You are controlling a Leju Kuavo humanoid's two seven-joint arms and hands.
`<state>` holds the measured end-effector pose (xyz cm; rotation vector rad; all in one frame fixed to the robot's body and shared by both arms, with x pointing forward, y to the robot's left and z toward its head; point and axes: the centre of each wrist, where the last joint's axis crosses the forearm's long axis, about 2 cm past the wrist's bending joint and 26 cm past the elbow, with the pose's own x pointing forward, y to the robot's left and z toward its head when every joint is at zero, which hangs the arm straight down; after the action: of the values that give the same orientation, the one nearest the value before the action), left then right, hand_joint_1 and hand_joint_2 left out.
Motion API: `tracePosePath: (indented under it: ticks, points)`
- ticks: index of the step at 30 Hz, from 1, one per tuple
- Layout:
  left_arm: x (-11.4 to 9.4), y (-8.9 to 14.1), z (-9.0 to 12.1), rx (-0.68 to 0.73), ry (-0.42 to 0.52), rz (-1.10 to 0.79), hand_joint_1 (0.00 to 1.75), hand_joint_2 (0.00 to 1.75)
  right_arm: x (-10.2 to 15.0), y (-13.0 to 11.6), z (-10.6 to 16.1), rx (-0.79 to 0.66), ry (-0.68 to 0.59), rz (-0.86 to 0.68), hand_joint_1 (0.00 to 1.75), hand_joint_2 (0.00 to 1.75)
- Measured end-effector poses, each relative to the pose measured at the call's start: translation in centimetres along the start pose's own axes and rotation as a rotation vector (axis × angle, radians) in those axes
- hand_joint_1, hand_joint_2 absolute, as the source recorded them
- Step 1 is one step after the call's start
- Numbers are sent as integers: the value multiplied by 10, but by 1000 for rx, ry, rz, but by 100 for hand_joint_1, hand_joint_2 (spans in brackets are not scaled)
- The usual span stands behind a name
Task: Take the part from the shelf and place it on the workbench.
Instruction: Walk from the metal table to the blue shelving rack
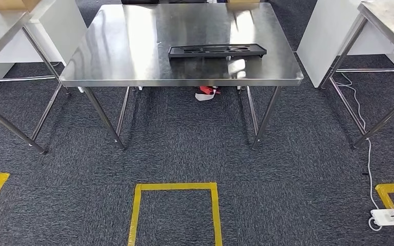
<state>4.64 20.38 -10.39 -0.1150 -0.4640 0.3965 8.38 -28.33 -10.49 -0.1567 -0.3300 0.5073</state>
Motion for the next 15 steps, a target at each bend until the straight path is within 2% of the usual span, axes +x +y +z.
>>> tracePosePath:
  ticks: [15]
  points:
    - [5, 7, -2, -9, 6, -24, 0, 0, -7, -1, 1, -20, 13, -12, 0, 0]
